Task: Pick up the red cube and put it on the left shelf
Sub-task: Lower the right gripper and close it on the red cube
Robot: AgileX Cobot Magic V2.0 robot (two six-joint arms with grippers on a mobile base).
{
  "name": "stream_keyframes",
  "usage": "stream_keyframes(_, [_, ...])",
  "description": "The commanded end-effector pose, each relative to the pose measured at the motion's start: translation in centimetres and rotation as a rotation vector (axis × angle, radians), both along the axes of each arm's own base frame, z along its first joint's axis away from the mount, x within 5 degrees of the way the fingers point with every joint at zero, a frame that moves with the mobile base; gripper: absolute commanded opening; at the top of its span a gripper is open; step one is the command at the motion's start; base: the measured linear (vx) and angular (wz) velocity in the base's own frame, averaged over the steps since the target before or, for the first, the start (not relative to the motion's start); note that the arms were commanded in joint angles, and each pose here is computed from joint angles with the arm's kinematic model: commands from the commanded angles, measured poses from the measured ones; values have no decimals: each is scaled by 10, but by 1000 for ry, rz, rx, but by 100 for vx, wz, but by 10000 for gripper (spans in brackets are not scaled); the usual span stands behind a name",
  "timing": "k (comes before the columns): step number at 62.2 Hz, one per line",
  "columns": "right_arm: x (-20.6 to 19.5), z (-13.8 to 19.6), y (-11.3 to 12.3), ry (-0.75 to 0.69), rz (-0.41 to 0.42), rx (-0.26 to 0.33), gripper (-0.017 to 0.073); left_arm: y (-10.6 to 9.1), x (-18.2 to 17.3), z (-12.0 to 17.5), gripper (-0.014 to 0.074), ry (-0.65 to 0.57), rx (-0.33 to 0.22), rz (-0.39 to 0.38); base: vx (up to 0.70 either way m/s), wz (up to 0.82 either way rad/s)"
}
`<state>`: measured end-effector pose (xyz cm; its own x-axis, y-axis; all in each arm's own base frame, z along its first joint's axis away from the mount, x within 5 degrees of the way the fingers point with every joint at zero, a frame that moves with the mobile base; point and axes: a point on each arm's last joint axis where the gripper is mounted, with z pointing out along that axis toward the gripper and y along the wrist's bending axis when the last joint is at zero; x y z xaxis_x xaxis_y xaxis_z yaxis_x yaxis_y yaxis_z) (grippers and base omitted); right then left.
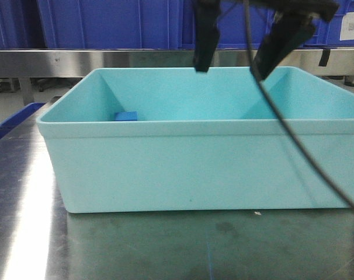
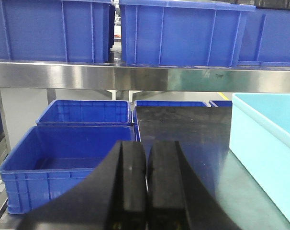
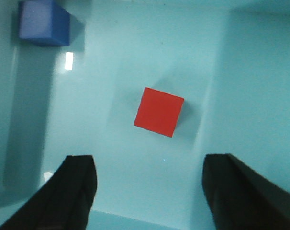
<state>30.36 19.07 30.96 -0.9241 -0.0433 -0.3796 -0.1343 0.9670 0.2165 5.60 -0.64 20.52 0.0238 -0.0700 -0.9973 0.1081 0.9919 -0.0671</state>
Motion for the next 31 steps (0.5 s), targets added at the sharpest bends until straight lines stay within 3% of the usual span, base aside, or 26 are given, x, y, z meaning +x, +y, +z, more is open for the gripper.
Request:
stream_keyframes(1, [4, 12, 5, -58, -13, 50, 575, 1, 0, 0, 102, -71, -10, 13, 0, 0])
stream_keyframes(10, [16, -12, 11, -6, -39, 19, 575, 1, 0, 0, 102, -71, -10, 13, 0, 0])
stream_keyframes(31, [39, -48, 23, -16, -81, 27, 575, 1, 0, 0, 102, -71, -10, 13, 0, 0])
